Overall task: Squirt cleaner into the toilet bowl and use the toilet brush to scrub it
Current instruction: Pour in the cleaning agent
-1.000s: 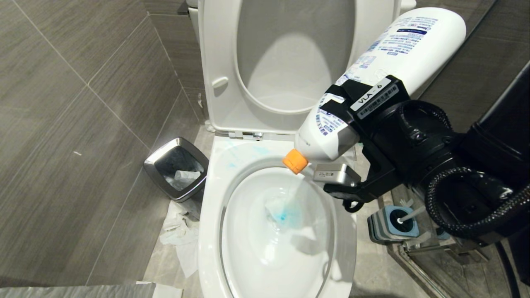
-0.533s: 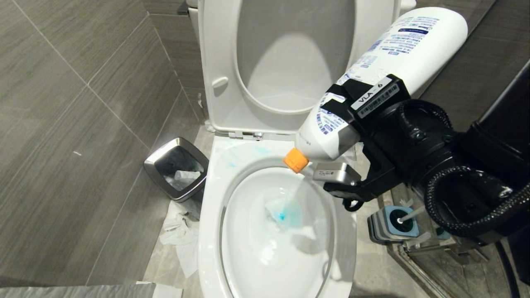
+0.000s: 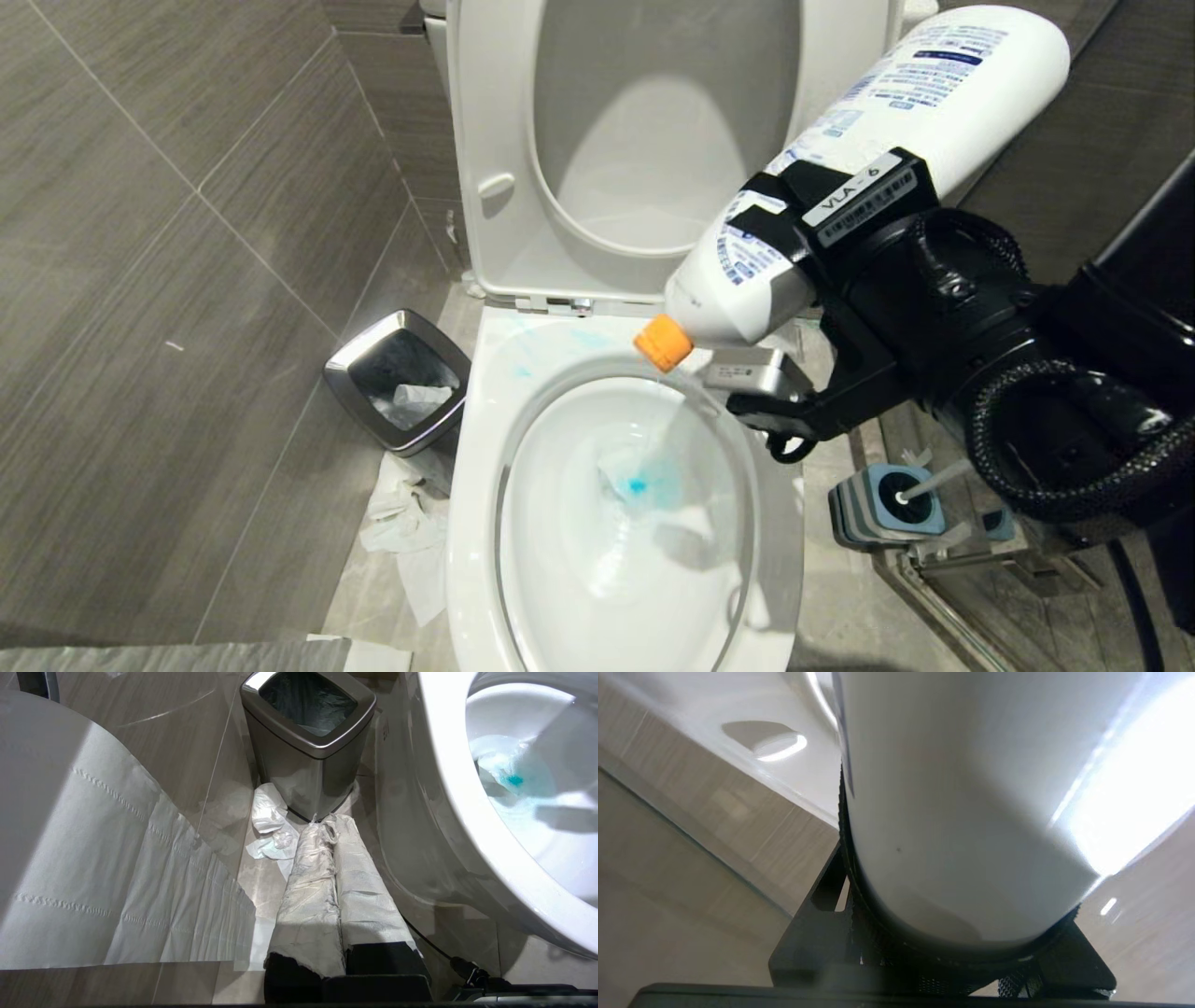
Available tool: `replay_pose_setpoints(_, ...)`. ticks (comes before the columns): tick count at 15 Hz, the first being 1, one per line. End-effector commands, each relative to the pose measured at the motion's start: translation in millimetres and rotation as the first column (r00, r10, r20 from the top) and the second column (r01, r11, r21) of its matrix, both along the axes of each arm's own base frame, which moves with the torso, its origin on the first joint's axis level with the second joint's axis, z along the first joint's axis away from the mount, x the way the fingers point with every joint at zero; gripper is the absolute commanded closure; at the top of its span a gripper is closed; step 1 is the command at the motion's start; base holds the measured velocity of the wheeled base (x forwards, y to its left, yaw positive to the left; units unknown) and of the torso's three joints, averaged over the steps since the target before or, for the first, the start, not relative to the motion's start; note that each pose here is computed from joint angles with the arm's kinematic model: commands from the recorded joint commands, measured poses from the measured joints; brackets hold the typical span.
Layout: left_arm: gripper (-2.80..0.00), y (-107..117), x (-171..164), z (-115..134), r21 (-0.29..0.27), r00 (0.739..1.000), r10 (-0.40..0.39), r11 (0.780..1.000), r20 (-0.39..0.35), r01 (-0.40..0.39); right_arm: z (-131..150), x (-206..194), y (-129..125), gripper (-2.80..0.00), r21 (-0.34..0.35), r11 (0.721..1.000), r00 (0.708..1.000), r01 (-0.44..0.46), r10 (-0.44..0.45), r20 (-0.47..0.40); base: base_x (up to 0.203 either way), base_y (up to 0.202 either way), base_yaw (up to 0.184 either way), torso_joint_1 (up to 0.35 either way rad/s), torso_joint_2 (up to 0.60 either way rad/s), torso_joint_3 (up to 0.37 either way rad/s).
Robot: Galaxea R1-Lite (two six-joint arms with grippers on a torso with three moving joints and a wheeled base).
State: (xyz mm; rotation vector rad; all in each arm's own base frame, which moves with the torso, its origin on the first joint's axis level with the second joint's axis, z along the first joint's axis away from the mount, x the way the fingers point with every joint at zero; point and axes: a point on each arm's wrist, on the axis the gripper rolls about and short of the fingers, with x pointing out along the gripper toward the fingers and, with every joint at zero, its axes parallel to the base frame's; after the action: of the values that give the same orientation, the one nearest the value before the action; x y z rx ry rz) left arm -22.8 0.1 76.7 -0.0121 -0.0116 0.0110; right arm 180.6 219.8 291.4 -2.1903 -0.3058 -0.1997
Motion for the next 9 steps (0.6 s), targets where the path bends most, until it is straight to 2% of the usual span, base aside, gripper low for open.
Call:
replay_pose_setpoints(1, 0.00, 0.0, 0.6, -2.0, 0.000, 1.000, 0.001, 1.000, -0.007, -0.001, 0.8, 0.9, 0.9, 0.00, 0.064, 0.998, 1.000, -0.004, 0.003, 0.016, 0.000, 0.000, 0.000, 0.000, 0.00, 0.000)
replay_pose_setpoints(2, 0.00, 0.0, 0.6, -2.0, 0.000, 1.000, 0.001, 1.000, -0.007, -0.001, 0.2, 1.6, 1.2, 0.00, 0.151, 0.988, 1.000, -0.014, 0.012, 0.013, 0.000, 0.000, 0.000, 0.000, 0.00, 0.000)
replay_pose_setpoints(3, 0.00, 0.0, 0.6, -2.0, 0.000, 1.000, 0.001, 1.000, -0.007, -0.001, -1.2, 2.3, 1.2, 0.00, 0.259, 0.966, 1.000, -0.007, 0.009, -0.005, 0.000, 0.000, 0.000, 0.000, 0.00, 0.000)
replay_pose_setpoints(4, 0.00, 0.0, 0.6, -2.0, 0.000, 1.000, 0.002, 1.000, -0.007, -0.002, -2.4, 3.1, 1.3, 0.00, 0.374, 0.927, 1.000, 0.018, -0.008, -0.028, 0.000, 0.000, 0.000, 0.000, 0.00, 0.000)
replay_pose_setpoints(6, 0.00, 0.0, 0.6, -2.0, 0.000, 1.000, 0.001, 1.000, -0.007, -0.001, -3.6, 4.9, 2.5, 0.00, 0.538, 0.842, 0.999, 0.037, -0.013, -0.050, 0.000, 0.000, 0.000, 0.000, 0.00, 0.000)
replay_pose_setpoints(9, 0.00, 0.0, 0.6, -2.0, 0.000, 1.000, 0.001, 1.000, -0.007, -0.001, -4.4, 6.4, 4.1, 0.00, 0.696, 0.718, 0.998, 0.010, 0.032, -0.047, 0.000, 0.000, 0.000, 0.000, 0.00, 0.000)
